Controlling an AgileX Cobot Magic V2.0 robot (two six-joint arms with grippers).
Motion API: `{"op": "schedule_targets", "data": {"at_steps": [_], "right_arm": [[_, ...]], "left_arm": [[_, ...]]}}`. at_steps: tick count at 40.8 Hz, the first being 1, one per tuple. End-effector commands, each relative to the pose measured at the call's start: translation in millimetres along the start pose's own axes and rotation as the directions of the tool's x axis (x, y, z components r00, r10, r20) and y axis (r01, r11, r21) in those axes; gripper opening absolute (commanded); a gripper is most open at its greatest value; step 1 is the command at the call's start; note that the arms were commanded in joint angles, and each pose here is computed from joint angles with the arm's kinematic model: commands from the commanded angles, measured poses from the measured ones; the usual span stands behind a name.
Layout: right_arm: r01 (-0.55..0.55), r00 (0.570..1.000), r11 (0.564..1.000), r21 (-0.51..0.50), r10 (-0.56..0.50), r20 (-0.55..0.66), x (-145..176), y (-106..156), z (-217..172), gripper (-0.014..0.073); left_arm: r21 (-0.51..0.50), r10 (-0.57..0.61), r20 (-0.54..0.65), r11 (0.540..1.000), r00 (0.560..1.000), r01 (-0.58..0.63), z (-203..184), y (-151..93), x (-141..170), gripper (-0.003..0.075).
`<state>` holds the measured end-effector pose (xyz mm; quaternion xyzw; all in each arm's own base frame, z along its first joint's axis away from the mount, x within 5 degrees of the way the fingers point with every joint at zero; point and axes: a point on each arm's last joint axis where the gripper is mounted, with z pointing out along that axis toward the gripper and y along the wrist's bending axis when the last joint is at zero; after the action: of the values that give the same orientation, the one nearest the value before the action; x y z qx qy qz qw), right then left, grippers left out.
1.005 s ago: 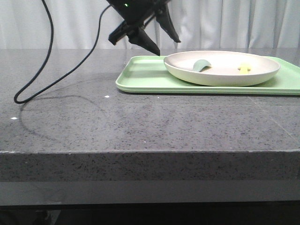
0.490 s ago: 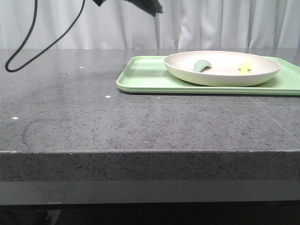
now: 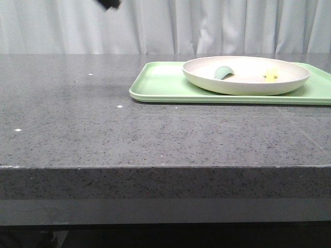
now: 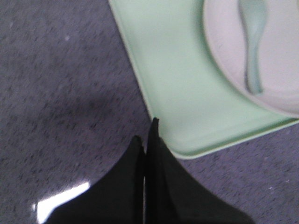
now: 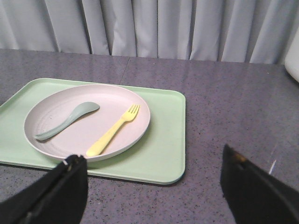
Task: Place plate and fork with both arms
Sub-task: 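Lower the plate onto the tray, open and raise the left gripper, then move the right gripper above the yellow fork on the plate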
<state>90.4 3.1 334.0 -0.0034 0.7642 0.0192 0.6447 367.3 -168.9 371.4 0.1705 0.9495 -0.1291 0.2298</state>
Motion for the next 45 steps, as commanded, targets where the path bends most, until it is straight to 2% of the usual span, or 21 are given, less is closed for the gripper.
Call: {"op": "schedule_targets", "data": {"at_steps": [1,6,11,19,27,35,45], "right_arm": [[0.005,0.995,1.000,0.008,-0.006,0.100,-16.9,-0.5,-1.5,0.0602],[0.005,0.995,1.000,0.008,-0.006,0.100,-16.9,-0.5,-1.5,0.0602],[0.005,0.995,1.000,0.008,-0.006,0.100,-16.9,-0.5,-1.5,0.0602],[0.005,0.995,1.000,0.008,-0.006,0.100,-16.9,-0.5,-1.5,0.0602],[0.005,0.995,1.000,0.008,-0.006,0.100,-16.9,-0.5,-1.5,0.0602],[0.005,0.995,1.000,0.008,-0.006,0.100,-16.9,-0.5,-1.5,0.0602],[0.005,0.995,1.000,0.008,-0.006,0.099,-16.5,-0.5,-1.3,0.0602]], "left_arm": [[-0.019,-0.003,0.133,1.000,0.991,0.005,-35.6,4.7,16.2,-0.0018],[-0.024,-0.013,0.227,1.000,0.974,0.019,-39.3,8.2,46.8,-0.0018],[-0.025,-0.016,0.376,0.999,0.926,0.027,-47.7,10.7,74.8,-0.0018],[-0.024,-0.013,0.528,0.999,0.849,0.031,-68.5,13.0,127.1,-0.0018],[-0.021,-0.005,0.665,0.999,0.747,0.025,-91.2,15.3,188.4,-0.0018],[-0.024,0.012,0.749,1.000,0.663,0.010,-105.4,17.3,241.5,-0.0018],[-0.013,0.020,0.865,1.000,0.501,-0.017,-129.6,17.5,302.1,-0.0018]]}}
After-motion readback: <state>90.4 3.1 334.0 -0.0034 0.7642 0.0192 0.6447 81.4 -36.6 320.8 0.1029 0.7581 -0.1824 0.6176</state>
